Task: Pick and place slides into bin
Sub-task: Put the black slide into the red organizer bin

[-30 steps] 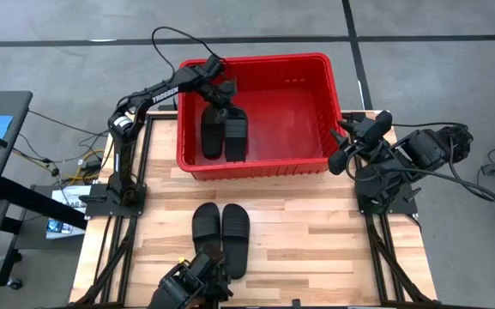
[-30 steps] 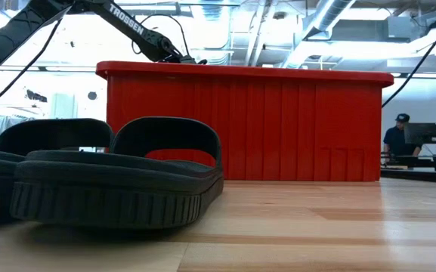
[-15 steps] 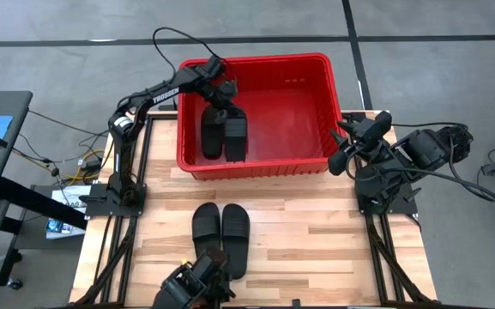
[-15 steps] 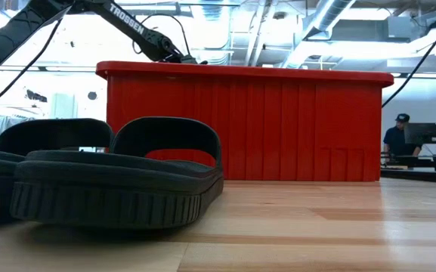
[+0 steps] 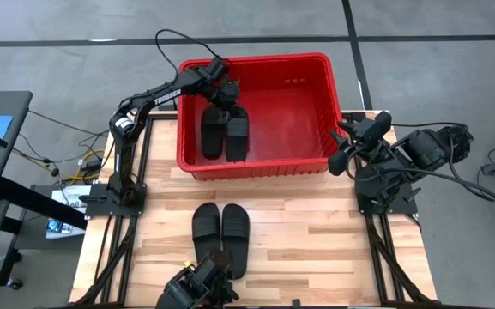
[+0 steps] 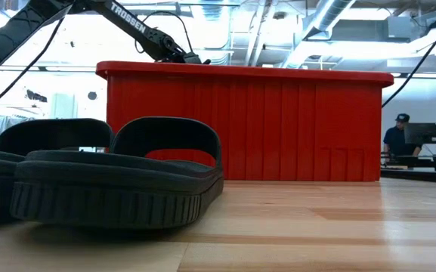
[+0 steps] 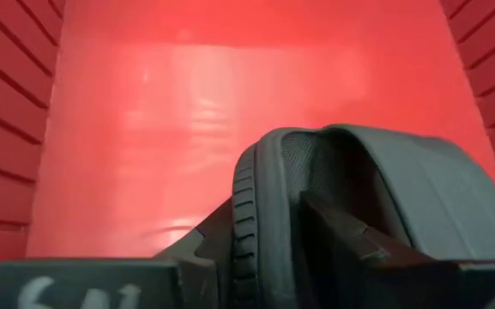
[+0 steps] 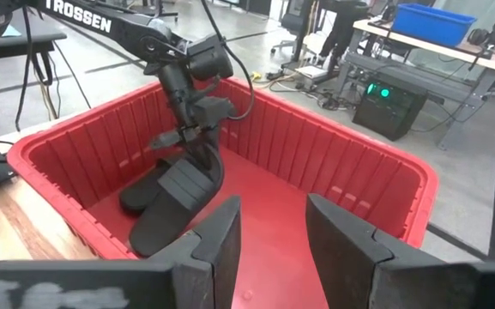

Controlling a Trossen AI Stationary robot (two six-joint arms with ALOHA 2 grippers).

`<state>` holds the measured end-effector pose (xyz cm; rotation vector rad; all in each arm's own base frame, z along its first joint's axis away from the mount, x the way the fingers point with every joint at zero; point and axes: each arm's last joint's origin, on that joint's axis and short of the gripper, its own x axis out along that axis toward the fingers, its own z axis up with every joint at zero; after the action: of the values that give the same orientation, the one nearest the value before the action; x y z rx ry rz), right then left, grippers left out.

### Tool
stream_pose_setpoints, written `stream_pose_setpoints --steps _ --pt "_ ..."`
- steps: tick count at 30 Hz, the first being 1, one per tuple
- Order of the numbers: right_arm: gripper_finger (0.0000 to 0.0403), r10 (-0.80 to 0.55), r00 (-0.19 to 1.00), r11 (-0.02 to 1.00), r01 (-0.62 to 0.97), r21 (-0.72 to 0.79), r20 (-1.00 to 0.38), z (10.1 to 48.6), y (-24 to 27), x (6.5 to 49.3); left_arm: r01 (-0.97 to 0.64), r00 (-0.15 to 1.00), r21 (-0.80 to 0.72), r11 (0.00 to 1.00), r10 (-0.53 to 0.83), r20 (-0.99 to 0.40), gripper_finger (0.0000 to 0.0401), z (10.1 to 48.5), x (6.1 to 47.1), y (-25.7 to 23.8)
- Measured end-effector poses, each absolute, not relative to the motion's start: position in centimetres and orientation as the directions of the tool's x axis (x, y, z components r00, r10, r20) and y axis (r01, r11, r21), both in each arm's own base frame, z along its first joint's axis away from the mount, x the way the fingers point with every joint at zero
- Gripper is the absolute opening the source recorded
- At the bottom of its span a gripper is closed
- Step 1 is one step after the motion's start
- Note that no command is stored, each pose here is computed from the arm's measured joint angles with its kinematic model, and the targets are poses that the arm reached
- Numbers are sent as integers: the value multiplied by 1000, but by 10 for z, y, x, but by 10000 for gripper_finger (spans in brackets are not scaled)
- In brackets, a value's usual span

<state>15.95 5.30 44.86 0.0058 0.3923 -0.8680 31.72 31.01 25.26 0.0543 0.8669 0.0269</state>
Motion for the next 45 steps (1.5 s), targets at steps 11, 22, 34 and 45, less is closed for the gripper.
stream_pose_setpoints --steps 11,22,34,45 --pt "123 -739 580 652 743 -151 -341 449 53 159 4 620 110 994 84 -780 122 252 316 311" --pt "123 -739 580 653 743 -151 -341 449 53 159 15 597 159 987 119 -793 147 251 316 312" --pt "123 -739 581 653 743 -150 -342 449 53 160 33 592 184 982 129 -795 159 252 316 312" --pt "123 -739 581 653 743 -147 -342 449 53 160 37 595 212 977 149 -790 159 252 317 314"
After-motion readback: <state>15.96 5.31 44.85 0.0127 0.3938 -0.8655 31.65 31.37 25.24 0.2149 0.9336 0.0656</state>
